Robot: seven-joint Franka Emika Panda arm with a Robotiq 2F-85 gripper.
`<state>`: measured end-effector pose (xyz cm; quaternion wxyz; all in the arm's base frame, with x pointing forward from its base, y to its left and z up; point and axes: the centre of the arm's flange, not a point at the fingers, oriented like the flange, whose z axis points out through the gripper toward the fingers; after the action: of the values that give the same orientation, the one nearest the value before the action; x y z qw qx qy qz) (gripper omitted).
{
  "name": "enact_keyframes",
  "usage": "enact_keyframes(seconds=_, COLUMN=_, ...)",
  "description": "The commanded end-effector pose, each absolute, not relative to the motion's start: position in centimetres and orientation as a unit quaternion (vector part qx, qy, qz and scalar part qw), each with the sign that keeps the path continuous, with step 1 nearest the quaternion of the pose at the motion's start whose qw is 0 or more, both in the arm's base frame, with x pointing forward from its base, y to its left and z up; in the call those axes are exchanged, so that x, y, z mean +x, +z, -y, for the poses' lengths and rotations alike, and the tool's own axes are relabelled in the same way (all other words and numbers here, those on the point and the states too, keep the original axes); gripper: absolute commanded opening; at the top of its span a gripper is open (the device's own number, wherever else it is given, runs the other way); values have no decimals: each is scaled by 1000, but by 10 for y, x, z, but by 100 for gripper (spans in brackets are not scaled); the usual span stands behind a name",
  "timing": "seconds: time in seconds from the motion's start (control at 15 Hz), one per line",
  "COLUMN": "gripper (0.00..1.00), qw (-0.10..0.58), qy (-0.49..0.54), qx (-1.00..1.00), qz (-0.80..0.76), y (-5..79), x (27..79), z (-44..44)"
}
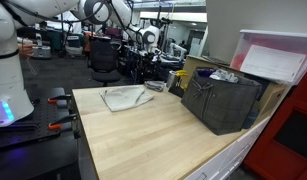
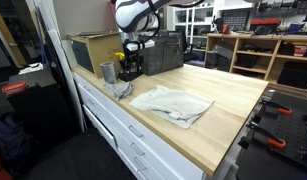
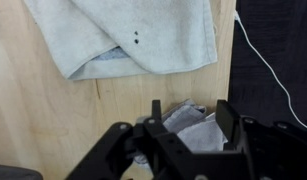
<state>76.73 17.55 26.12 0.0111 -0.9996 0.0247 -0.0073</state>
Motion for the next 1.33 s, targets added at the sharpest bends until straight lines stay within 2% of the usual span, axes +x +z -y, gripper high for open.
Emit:
enact_keyframes(seconds=0.0, gripper=92, qw=-12, qy=-22, qx=-999, qz=-40, y=256, x=770, z=-137)
enact_keyframes(seconds=0.07, gripper=98, qw=-17, qy=-13, qx=-999, qz=-41, y=243, x=769, z=-119)
enact_keyframes(seconds=0.13, gripper=100, qw=-20, qy=-7, qx=-999, qz=-41, y=236, x=768, z=-107)
enact_keyframes(seconds=0.4, gripper=100, qw=-38, qy=40, qx=-998, qz=-32, y=183, x=752, z=-53)
enact_keyframes(seconds=0.8, gripper=100, qw=-21, qy=96, qx=-995, qz=17, y=122, x=737, z=2)
enact_keyframes(seconds=0.87, gripper=75, qw=-14, qy=103, qx=-994, qz=19, y=116, x=736, z=7)
enact_keyframes(seconds=0.93, gripper=74, qw=-10, qy=109, qx=-994, qz=20, y=112, x=734, z=11)
enact_keyframes(seconds=1.27, gripper=36, qw=13, qy=126, qx=-992, qz=7, y=108, x=731, z=18)
